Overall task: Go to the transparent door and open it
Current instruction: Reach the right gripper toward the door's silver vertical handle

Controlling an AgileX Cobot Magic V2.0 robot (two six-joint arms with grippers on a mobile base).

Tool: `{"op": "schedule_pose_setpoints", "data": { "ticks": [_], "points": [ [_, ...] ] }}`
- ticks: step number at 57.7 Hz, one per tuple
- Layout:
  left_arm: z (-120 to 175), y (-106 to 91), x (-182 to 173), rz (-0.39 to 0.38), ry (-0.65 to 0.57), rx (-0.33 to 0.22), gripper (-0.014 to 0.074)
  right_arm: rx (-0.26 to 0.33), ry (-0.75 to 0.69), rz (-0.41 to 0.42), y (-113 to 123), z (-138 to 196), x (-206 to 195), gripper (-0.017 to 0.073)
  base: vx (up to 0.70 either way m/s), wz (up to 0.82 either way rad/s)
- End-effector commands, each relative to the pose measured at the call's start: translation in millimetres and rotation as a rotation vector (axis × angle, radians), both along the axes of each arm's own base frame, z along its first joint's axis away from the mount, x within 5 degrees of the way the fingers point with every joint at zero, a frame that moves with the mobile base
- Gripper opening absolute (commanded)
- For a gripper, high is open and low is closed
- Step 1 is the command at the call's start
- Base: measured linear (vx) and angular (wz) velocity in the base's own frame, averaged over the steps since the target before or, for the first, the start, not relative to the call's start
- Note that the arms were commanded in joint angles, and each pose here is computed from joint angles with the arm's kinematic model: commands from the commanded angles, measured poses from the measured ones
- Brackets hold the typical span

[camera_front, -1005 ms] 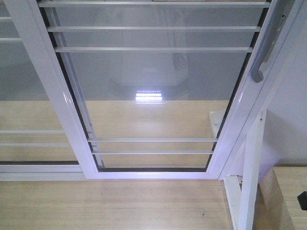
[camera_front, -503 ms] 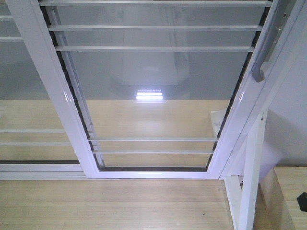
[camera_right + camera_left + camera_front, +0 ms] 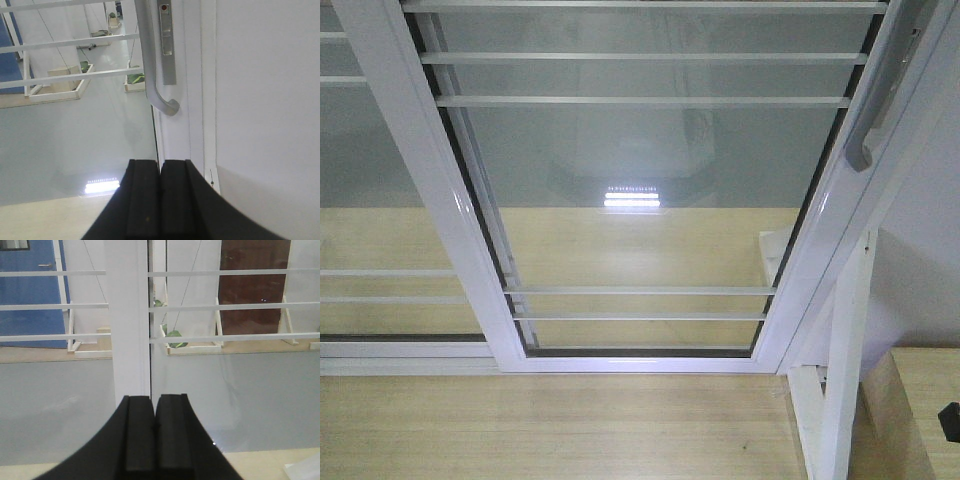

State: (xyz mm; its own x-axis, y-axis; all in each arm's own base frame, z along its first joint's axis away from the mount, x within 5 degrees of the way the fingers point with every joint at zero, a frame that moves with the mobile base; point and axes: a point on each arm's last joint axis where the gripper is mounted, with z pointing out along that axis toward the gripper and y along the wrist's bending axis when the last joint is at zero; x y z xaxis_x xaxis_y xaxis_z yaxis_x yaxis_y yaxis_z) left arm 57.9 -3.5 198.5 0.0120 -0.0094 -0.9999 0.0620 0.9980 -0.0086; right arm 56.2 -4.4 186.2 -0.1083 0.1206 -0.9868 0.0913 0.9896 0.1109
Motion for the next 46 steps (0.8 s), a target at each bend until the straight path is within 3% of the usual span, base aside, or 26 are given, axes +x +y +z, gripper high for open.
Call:
{"op": "schedule_pose_setpoints", "data": {
  "ticks": [1, 18, 32, 43, 46],
  "points": [
    [2, -0.2, 2, 0.000, -0.050, -0.008, -0.0006, -0.019, -0.086, -0.001, 0, 8, 1, -0.0006, 0.00, 0.00],
    [5, -0.2, 1, -0.001, -0.085, -0.010, -0.0006, -0.034, -0.233, -0.004, 0, 21, 0, -0.0006, 0.00, 0.00],
    [6, -0.3, 1, -0.001, -0.095, -0.011, -0.0006, -0.031, -0.241, -0.004, 0, 22, 0, -0.0006, 0.00, 0.00],
    [14, -0.3, 0, -0.002, -0.133, -0.014, -0.0006, 0.029, -0.272, -0.007, -1, 25, 0, -0.0006, 0.00, 0.00],
    [24, -0.2, -1, -0.003, -0.184, -0.018, -0.0006, 0.017, -0.302, -0.007, -1, 33, -1, -0.0005, 0.00, 0.00]
  ]
}}
